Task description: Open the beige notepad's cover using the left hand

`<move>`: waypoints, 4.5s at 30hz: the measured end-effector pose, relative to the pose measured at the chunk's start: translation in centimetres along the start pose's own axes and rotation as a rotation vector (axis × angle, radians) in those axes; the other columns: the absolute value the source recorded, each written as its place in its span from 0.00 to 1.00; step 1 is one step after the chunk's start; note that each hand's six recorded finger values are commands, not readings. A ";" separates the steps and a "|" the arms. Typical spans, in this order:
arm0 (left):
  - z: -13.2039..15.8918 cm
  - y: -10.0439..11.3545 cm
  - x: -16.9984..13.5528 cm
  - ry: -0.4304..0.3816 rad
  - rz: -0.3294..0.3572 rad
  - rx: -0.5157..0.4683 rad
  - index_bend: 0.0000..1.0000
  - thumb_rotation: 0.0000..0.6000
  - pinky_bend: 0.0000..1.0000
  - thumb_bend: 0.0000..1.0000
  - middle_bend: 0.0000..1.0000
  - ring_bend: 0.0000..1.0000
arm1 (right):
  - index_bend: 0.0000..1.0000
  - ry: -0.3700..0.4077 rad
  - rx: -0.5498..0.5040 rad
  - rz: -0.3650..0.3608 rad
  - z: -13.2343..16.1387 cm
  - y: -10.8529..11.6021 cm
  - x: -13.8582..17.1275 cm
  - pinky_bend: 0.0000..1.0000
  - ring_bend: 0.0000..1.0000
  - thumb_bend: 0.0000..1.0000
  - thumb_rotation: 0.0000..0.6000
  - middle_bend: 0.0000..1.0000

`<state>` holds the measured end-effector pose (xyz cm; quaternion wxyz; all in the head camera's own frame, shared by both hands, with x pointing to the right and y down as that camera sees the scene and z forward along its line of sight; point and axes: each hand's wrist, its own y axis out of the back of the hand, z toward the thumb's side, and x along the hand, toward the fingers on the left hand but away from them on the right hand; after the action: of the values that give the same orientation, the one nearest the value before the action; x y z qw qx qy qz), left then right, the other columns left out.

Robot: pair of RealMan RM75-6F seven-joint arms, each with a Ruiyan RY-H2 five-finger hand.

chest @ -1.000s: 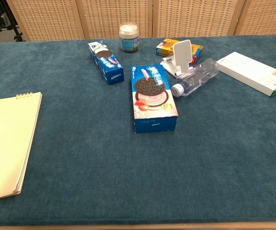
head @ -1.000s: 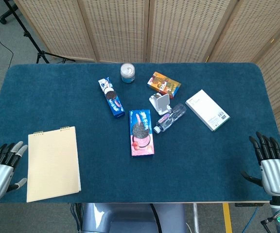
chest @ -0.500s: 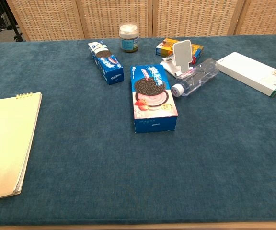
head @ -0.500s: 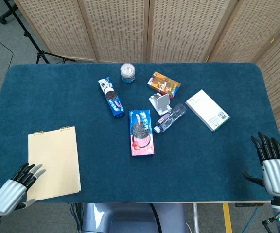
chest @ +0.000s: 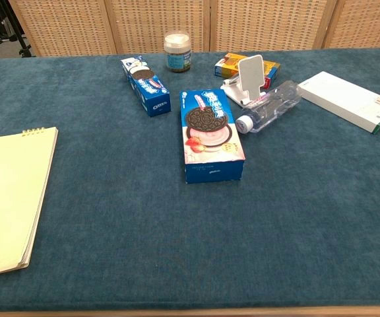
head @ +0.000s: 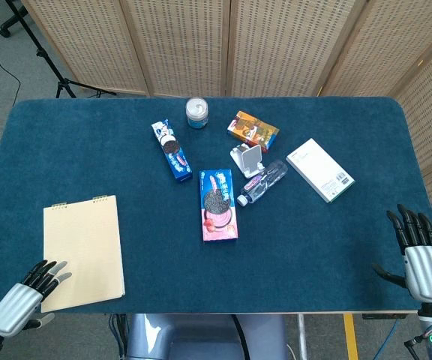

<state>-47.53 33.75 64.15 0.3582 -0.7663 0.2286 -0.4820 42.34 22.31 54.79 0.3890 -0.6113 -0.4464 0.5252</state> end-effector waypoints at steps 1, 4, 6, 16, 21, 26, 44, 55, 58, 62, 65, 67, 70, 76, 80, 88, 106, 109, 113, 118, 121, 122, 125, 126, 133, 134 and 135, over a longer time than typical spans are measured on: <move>-0.1 -0.1 0.0 0.003 -0.002 0.000 0.18 1.00 0.00 0.18 0.00 0.00 | 0.00 0.000 -0.001 0.000 0.0 0.0 0.0 0.00 0.00 0.00 1.00 0.00; -0.4 -0.3 0.1 0.011 -0.009 -0.002 0.19 1.00 0.00 0.20 0.00 0.00 | 0.00 -0.001 -0.001 -0.002 -0.1 0.0 0.0 0.00 0.00 0.00 1.00 0.00; -0.5 -0.6 0.1 0.012 -0.019 -0.003 0.20 1.00 0.00 0.20 0.00 0.00 | 0.00 -0.003 -0.001 -0.003 -0.1 0.1 0.0 0.00 0.00 0.00 1.00 0.00; -0.9 -0.9 -0.1 0.018 -0.040 -0.015 0.21 1.00 0.00 0.22 0.00 0.00 | 0.00 -0.006 -0.002 -0.001 -0.2 0.0 -0.1 0.00 0.00 0.00 1.00 0.00; -1.1 -1.0 0.0 0.030 -0.039 -0.013 0.24 1.00 0.00 0.25 0.00 0.00 | 0.00 -0.007 -0.005 0.001 -0.2 0.0 -0.1 0.00 0.00 0.00 1.00 0.00; -1.2 -1.1 0.1 0.031 -0.038 -0.012 0.28 1.00 0.00 0.30 0.00 0.00 | 0.00 -0.008 -0.005 0.003 -0.2 0.0 -0.1 0.00 0.00 0.00 1.00 0.00; -1.3 -1.2 0.2 0.037 -0.042 -0.025 0.43 1.00 0.00 0.46 0.00 0.00 | 0.00 -0.014 -0.020 0.013 -0.3 -0.1 -0.2 0.00 0.00 0.00 1.00 0.00; -1.3 -1.2 0.3 0.038 -0.033 -0.047 0.68 1.00 0.00 0.56 0.00 0.00 | 0.00 -0.015 -0.029 0.017 -0.3 -0.2 -0.2 0.00 0.00 0.00 1.00 0.00; -1.4 -1.2 0.3 0.041 -0.027 -0.050 0.71 1.00 0.00 0.60 0.00 0.00 | 0.00 -0.015 -0.034 0.022 -0.3 -0.2 -0.2 0.00 0.00 0.00 1.00 0.00; -1.5 -1.1 0.4 0.042 -0.024 -0.050 0.73 1.00 0.00 0.67 0.00 0.00 | 0.00 -0.016 -0.034 0.022 -0.3 -0.2 -0.2 0.00 0.00 0.00 1.00 0.00; -1.5 -1.1 0.4 0.039 -0.022 -0.055 0.75 1.00 0.00 0.68 0.00 0.00 | 0.00 -0.016 -0.037 0.023 -0.3 -0.2 -0.2 0.00 0.00 0.00 1.00 0.00; -1.4 -1.0 0.4 0.033 -0.021 -0.063 0.76 1.00 0.00 0.68 0.00 0.00 | 0.00 -0.017 -0.038 0.023 -0.3 -0.2 -0.2 0.00 0.00 0.00 1.00 0.00; -1.1 -1.0 0.3 0.019 -0.026 -0.088 0.76 1.00 0.00 0.68 0.00 0.00 | 0.00 -0.019 -0.039 0.023 -0.4 -0.2 -0.2 0.00 0.00 0.00 1.00 0.00; 0.0 -0.7 -0.3 -0.028 -0.051 -0.147 0.77 1.00 0.00 0.68 0.00 0.00 | 0.00 -0.019 -0.040 0.023 -0.4 -0.2 -0.2 0.00 0.00 0.00 1.00 0.00; 0.7 -0.4 -0.9 -0.055 -0.061 -0.171 0.77 1.00 0.00 0.68 0.00 0.00 | 0.00 -0.019 -0.040 0.022 -0.4 -0.2 -0.2 0.00 0.00 0.00 1.00 0.00; 2.5 0.8 -2.4 -0.125 -0.074 -0.234 0.77 1.00 0.00 0.68 0.00 0.00 | 0.00 -0.022 -0.041 0.023 -0.4 -0.2 -0.2 0.00 0.00 0.00 1.00 0.00; 5.2 3.0 -3.4 -0.203 -0.104 -0.458 0.78 1.00 0.00 0.73 0.00 0.00 | 0.00 -0.028 -0.049 0.021 -0.6 0.0 -0.2 0.00 0.00 0.00 1.00 0.00; 5.0 3.8 -2.7 -0.173 -0.071 -0.583 0.78 1.00 0.00 0.77 0.00 0.00 | 0.00 -0.029 -0.050 0.020 -0.6 0.0 -0.3 0.00 0.00 0.00 1.00 0.00; 4.6 5.1 -1.3 -0.106 0.005 -0.761 0.78 1.00 0.00 0.77 0.00 0.00 | 0.00 -0.029 -0.052 0.023 -0.6 -0.1 -0.3 0.00 0.00 0.00 1.00 0.00; 3.0 7.4 1.1 0.004 0.135 -0.915 0.78 1.00 0.00 0.78 0.00 0.00 | 0.00 -0.028 -0.052 0.023 -0.6 0.0 -0.2 0.00 0.00 0.00 1.00 0.00; 1.8 8.5 2.5 0.062 0.208 -0.958 0.78 1.00 0.00 0.78 0.00 0.00 | 0.00 -0.028 -0.052 0.025 -0.6 -0.1 -0.2 0.00 0.00 0.00 1.00 0.00; 1.3 8.9 2.9 0.083 0.237 -0.968 0.78 1.00 0.00 0.78 0.00 0.00 | 0.00 -0.028 -0.051 0.026 -0.6 -0.1 -0.2 0.00 0.00 0.00 1.00 0.00; -0.5 10.2 4.6 0.164 0.330 -0.992 0.78 1.00 0.00 0.78 0.00 0.00 | 0.00 -0.028 -0.051 0.028 -0.6 -0.2 -0.3 0.00 0.00 0.00 1.00 0.00; -1.3 10.7 5.2 0.198 0.365 -0.995 0.78 1.00 0.00 0.78 0.00 0.00 | 0.00 -0.029 -0.051 0.028 -0.6 -0.2 -0.3 0.00 0.00 0.00 1.00 0.00; -4.1 12.7 8.6 0.337 0.481 -0.898 0.79 1.00 0.00 0.79 0.00 0.00 | 0.00 -0.031 -0.050 0.033 -0.6 -0.4 -0.3 0.00 0.00 0.00 1.00 0.00; -4.4 12.9 9.1 0.352 0.490 -0.868 0.79 1.00 0.00 0.79 0.00 0.00 | 0.00 -0.032 -0.050 0.034 -0.6 -0.4 -0.3 0.00 0.00 0.00 1.00 0.00; -4.8 13.1 9.7 0.374 0.502 -0.823 0.79 1.00 0.00 0.79 0.00 0.00 | 0.00 -0.032 -0.050 0.034 -0.6 -0.4 -0.3 0.00 0.00 0.00 1.00 0.00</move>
<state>-47.73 17.13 60.99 0.0846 -0.6660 0.6364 -0.3798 42.88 22.12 55.33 0.3574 -0.6198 -0.4550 0.5301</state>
